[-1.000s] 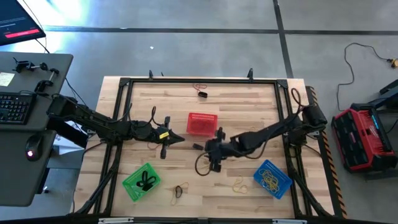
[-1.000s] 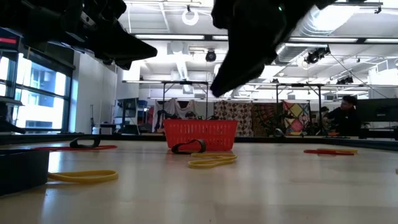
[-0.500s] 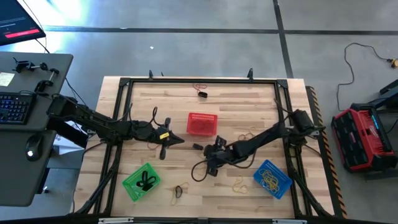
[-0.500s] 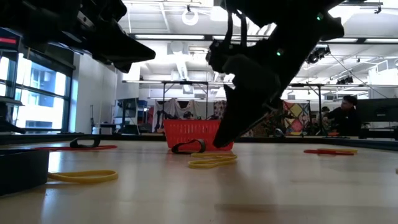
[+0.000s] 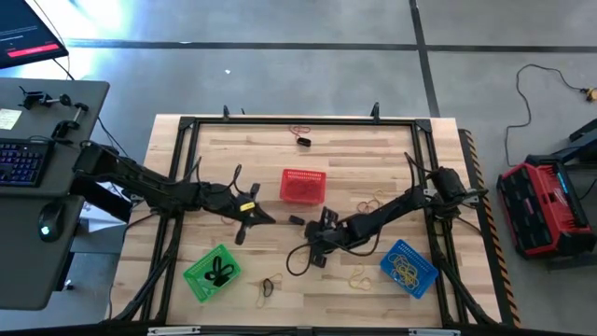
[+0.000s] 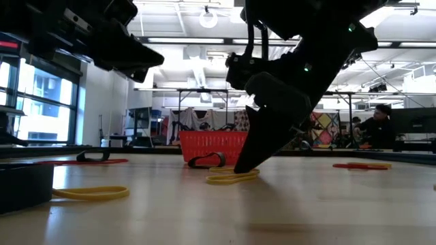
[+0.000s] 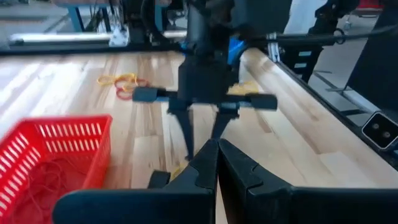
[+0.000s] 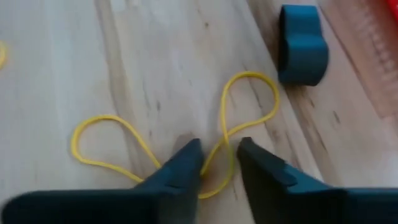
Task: Sort rubber bands into baskets
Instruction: Put the yellow rubber band into the blue bin
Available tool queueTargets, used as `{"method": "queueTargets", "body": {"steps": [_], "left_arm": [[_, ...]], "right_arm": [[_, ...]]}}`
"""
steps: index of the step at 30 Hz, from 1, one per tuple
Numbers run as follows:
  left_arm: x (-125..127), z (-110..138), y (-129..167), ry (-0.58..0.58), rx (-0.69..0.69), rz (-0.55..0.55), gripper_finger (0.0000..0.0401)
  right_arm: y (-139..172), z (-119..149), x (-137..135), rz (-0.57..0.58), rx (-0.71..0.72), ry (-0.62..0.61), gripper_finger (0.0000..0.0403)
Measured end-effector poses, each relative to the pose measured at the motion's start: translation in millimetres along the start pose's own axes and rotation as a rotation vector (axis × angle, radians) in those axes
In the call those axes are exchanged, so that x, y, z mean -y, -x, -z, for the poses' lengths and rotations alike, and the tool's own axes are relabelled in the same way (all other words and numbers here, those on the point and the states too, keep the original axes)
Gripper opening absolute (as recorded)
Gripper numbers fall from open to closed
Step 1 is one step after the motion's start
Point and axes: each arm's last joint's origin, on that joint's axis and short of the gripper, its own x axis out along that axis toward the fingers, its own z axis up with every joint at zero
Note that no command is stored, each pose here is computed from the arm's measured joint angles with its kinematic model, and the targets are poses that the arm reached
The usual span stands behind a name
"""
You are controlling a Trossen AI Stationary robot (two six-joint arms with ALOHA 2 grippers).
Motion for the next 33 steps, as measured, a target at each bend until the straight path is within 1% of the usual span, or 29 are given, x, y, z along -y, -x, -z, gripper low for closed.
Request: {"method": "queueTargets", "body": {"steps": [3,5,8,11,14,18,21,26,29,33], "left_arm": [[-0.3,5.7,-4.3,0.024,-0.028,-0.002,0.0],[-0.4,9.6,-7.6,0.034,-0.043,0.0,0.0],[0.6,14.2,-13.1,0.041,-0.045,0.022,0.0],[2.3,17.6,-18.4,0.032,-0.033,0.05,0.0],[2.7,18.6,-21.9,0.03,-0.009,0.064,0.0],[2.6,19.4,-24.3,0.039,0.007,0.066,0.0],[2.6,19.2,-24.5,0.044,0.011,0.067,0.0],[2.7,17.2,-24.5,0.052,0.032,0.068,0.0],[3.5,14.4,-24.3,0.057,0.061,0.079,0.0],[7.6,13.7,-24.2,0.053,0.066,0.117,0.0]], "right_arm": [[-0.2,0.0,-0.8,-0.017,-0.005,0.038,0.0033],[-0.4,-0.3,-0.6,-0.028,-0.01,0.065,0.0009],[5.4,-3.8,-0.2,-0.042,-0.018,0.071,0.0015],[18.9,-6.7,-0.2,-0.031,-0.025,0.109,0.0004],[42.0,-13.9,-3.8,-0.005,0.031,0.122,0.0003],[71.0,-12.9,-5.7,0.05,0.055,0.123,0.0002],[93.6,-12.2,-10.0,0.047,0.088,0.121,0.0001],[126.0,-0.6,-20.0,0.017,0.088,0.124,0.0001],[148.9,11.6,-21.8,0.045,0.075,0.13,0.0],[177.7,31.7,-19.9,0.105,0.047,0.099,0.0]]}}
